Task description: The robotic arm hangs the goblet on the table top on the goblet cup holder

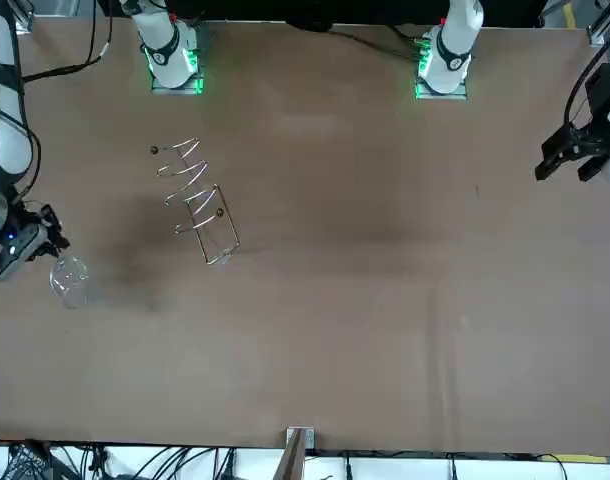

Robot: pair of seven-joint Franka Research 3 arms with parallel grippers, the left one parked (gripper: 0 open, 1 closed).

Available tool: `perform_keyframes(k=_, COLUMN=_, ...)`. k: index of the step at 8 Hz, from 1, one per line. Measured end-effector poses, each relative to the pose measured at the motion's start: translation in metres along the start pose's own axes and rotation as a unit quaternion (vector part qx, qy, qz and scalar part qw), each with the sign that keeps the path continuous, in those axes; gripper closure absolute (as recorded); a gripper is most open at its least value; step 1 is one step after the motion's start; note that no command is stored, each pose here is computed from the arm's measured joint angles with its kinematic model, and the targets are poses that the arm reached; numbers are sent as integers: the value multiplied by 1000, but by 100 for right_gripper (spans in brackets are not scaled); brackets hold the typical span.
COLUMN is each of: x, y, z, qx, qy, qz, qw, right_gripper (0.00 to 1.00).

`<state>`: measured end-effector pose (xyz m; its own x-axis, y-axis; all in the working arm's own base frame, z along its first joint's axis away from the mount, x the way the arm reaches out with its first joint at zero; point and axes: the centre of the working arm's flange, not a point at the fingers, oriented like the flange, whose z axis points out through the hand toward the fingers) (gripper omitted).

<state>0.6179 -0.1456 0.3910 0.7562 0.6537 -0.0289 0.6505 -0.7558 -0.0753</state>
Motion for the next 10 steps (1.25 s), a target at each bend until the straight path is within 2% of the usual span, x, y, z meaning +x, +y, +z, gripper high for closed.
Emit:
perform_keyframes(k=2, x=-1, y=-14, z=-4, qx=27, qy=-25, qz=61, qw=997, right_gripper=89)
perform_keyframes(k=5, x=3, y=-36, z=-31, qx=65, qy=-73, qz=144, qw=985, right_gripper=89)
perform_keyframes(k=8, x=12, y=-63, z=-59, qx=102, qy=-136, qz=202, qw=964, right_gripper=89)
perform_keyframes(k=10, x=13, y=-68, z=-65, qx=132, qy=-163, qz=233, qw=950, right_gripper=89)
